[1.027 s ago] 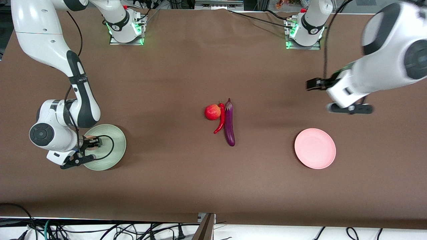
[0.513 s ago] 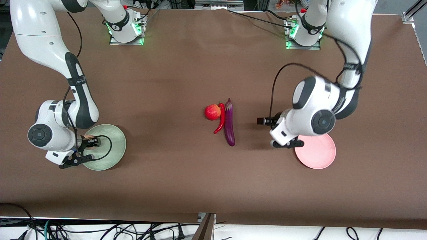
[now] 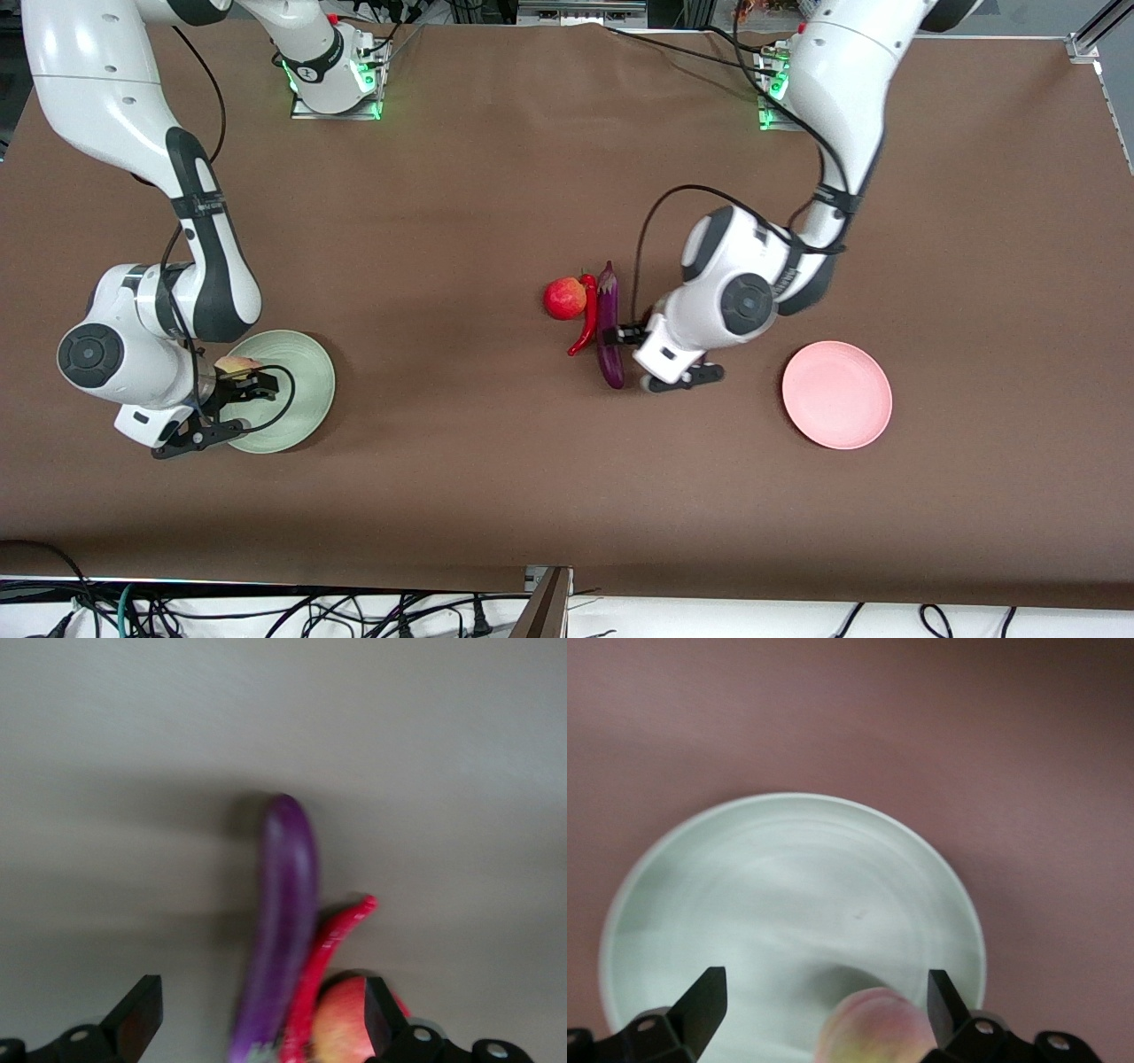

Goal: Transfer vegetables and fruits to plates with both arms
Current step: 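Grasp the purple eggplant with the left gripper while the right gripper returns, then carry the eggplant to the pink plate while the right gripper grasps the apple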

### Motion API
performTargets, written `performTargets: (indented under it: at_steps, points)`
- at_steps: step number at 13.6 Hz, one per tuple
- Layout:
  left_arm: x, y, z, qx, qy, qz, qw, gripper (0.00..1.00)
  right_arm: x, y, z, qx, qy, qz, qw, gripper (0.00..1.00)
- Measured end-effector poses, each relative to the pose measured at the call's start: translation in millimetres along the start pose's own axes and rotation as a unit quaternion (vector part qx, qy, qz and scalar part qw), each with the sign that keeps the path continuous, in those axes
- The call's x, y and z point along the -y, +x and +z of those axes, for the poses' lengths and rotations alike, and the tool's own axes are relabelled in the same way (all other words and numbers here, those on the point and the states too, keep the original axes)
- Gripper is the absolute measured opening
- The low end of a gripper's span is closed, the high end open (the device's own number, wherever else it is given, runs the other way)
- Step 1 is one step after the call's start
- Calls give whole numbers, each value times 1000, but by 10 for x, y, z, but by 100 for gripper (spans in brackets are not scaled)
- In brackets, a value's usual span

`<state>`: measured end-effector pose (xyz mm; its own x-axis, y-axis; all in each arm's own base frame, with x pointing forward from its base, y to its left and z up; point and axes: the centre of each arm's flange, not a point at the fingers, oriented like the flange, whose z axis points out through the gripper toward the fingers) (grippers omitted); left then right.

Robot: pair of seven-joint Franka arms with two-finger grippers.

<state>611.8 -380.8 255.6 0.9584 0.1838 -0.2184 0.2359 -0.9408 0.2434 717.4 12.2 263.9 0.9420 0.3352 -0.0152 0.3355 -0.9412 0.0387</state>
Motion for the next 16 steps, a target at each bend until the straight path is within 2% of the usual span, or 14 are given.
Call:
performTargets:
  at_steps: [2, 4, 8, 10, 11, 12, 14, 15, 16]
  points:
    - [-15, -22, 281, 1, 6, 1, 1000, 100, 243, 53, -176, -6, 39, 13, 999, 100]
    - [80, 30, 465, 7, 14, -6, 1000, 100, 472, 80, -236, 1, 72, 37, 997, 100]
    - [147, 82, 584, 5, 17, -11, 1000, 100, 1214, 214, -284, 12, 112, 98, 989, 100]
    - [114, 37, 680, 7, 19, -7, 1000, 96, 1647, 267, -332, 20, 124, 128, 984, 100]
    - [71, -13, 772, 6, 20, -2, 1000, 88, 1902, 286, -349, 24, 125, 137, 982, 100]
    - [41, -49, 847, 6, 21, 2, 1000, 72, 2126, 295, -360, 28, 125, 143, 981, 100]
    - [31, -68, 914, 5, 22, 3, 1000, 50, 2556, 293, -378, 35, 123, 154, 980, 100]
    - [54, -31, 885, 2, 22, 2, 1000, 42, 2725, 285, -385, 37, 122, 159, 979, 100]
    - [103, 43, 833, -3, 21, 0, 1000, 41, 2851, 276, -390, 39, 121, 162, 979, 100]
